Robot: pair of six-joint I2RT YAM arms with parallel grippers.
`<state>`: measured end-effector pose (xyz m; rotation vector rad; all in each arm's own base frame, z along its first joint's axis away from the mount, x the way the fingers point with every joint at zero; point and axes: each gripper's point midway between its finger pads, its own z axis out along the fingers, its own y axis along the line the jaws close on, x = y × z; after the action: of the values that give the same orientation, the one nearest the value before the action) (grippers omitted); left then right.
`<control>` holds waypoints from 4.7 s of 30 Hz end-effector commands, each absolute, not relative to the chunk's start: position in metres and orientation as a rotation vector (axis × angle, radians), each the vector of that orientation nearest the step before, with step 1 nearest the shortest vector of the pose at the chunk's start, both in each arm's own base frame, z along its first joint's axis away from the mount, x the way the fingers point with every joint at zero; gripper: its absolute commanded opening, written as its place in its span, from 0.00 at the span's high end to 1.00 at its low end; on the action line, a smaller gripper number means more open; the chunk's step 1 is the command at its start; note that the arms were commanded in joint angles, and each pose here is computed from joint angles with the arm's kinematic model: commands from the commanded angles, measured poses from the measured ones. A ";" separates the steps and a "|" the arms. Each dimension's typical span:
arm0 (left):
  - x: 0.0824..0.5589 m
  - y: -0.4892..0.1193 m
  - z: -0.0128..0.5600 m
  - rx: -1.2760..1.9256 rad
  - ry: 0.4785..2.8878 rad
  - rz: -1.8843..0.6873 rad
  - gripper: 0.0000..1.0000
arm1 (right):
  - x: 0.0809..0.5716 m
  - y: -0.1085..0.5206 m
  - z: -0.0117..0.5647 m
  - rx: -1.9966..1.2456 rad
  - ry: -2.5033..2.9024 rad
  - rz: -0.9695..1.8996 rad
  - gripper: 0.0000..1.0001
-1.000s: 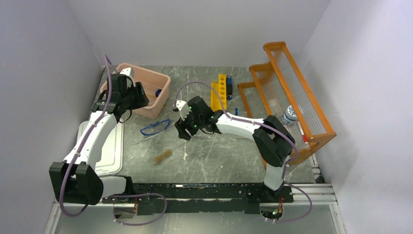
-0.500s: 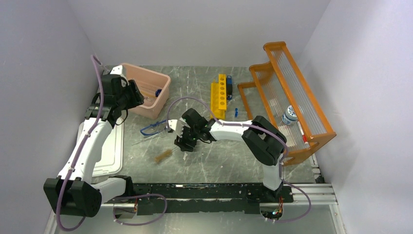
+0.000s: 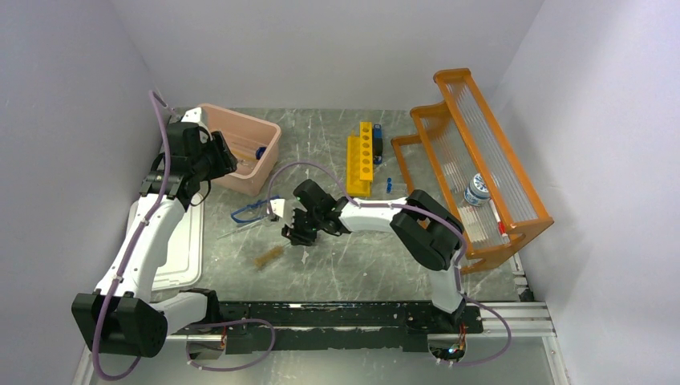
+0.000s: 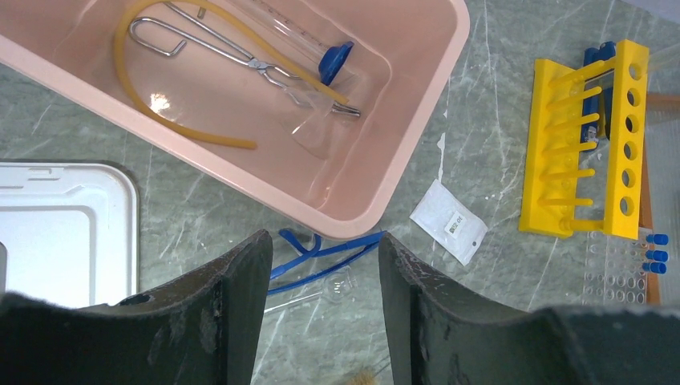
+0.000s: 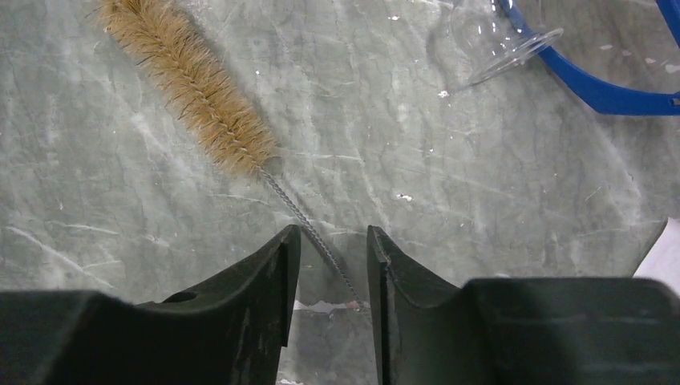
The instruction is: Organize the chemistry lab equipment
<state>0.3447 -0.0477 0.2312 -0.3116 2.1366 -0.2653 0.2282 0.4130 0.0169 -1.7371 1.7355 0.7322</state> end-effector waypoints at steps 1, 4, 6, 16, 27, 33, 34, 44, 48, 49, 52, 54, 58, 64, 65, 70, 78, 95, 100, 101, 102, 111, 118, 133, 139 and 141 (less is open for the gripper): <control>0.345 -0.051 0.249 -0.296 2.099 -0.297 0.44 | 0.221 0.407 0.002 -1.787 1.772 0.715 0.55; 0.346 -0.051 0.249 -0.293 2.099 -0.295 0.44 | 0.227 0.409 0.012 -1.747 1.775 0.688 0.41; 0.346 -0.052 0.248 -0.292 2.100 -0.297 0.44 | 0.230 0.409 0.011 -1.747 1.780 0.669 0.39; 0.347 -0.050 0.248 -0.288 2.101 -0.286 0.44 | 0.222 0.415 -0.003 -1.803 1.802 0.733 0.87; 0.347 -0.056 0.250 -0.274 2.100 -0.317 0.44 | 0.220 0.398 0.039 -1.682 1.840 0.836 1.00; 0.345 -0.091 0.263 -0.160 2.069 -0.525 0.40 | 0.241 0.381 0.090 -1.440 1.816 0.938 1.00; 0.345 -0.101 0.268 -0.124 2.050 -0.585 0.39 | 0.246 0.379 0.099 -1.394 1.807 0.952 1.00; 0.332 -0.160 0.321 0.178 1.868 -0.970 0.22 | 0.311 0.355 0.211 -0.837 1.642 1.069 1.00; 0.325 -0.177 0.329 0.264 1.813 -1.102 0.23 | 0.330 0.349 0.250 -0.668 1.582 1.142 1.00; 0.324 -0.181 0.328 0.266 1.803 -1.140 0.22 | 0.332 0.350 0.259 -0.645 1.566 1.166 1.00; 0.324 -0.193 0.330 0.285 1.752 -1.194 0.21 | 0.341 0.356 0.284 -0.591 1.519 1.223 1.00; 0.326 -0.203 0.329 0.283 1.739 -1.227 0.21 | 0.344 0.361 0.299 -0.567 1.492 1.267 1.00; 0.336 -0.218 0.329 0.220 1.720 -1.290 0.27 | 0.346 0.367 0.321 -0.521 1.447 1.345 1.00; 0.349 -0.232 0.331 0.089 1.653 -1.400 0.38 | 0.345 0.375 0.325 -0.535 1.436 1.413 1.00; 0.350 -0.235 0.332 0.092 1.643 -1.418 0.37 | 0.346 0.376 0.324 -0.534 1.437 1.420 1.00; 0.356 -0.239 0.332 0.096 1.613 -1.410 0.39 | 0.349 0.380 0.319 -0.539 1.445 1.428 1.00; 0.373 -0.235 0.327 0.086 1.618 -1.321 0.60 | 0.354 0.384 0.315 -0.562 1.449 1.432 1.00; 0.425 -0.196 0.309 -0.024 1.814 -0.912 0.95 | 0.375 0.356 0.322 -0.527 1.455 1.308 0.42; 0.458 -0.129 0.283 -0.350 1.902 -0.691 0.95 | 0.391 0.341 0.309 -0.506 1.537 1.155 0.40; 0.462 -0.113 0.274 -0.434 1.920 -0.659 0.95 | 0.394 0.338 0.305 -0.502 1.557 1.129 0.40; 0.467 -0.096 0.265 -0.513 1.931 -0.634 0.95 | 0.397 0.335 0.302 -0.503 1.573 1.094 0.40; 0.508 -0.045 0.202 -0.798 1.985 -0.545 0.95 | 0.415 0.319 0.276 -0.505 1.660 0.896 0.39; 0.540 -0.028 0.144 -0.900 1.985 -0.406 0.95 | 0.427 0.312 0.270 -0.507 1.664 0.817 0.39; 0.563 -0.031 0.114 -0.839 2.064 -0.363 0.64 | 0.436 0.311 0.263 -0.532 1.664 0.777 0.38; 0.553 -0.034 0.138 -0.741 2.069 -0.367 0.60 | 0.437 0.312 0.258 -0.535 1.675 0.783 0.39; 0.548 -0.038 0.152 -0.689 2.075 -0.389 0.59 | 0.436 0.312 0.254 -0.537 1.682 0.784 0.39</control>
<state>0.5504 -0.0302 0.0988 -0.8245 2.1269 -0.3535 0.4290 0.3123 0.2527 -0.5258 1.6999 0.7969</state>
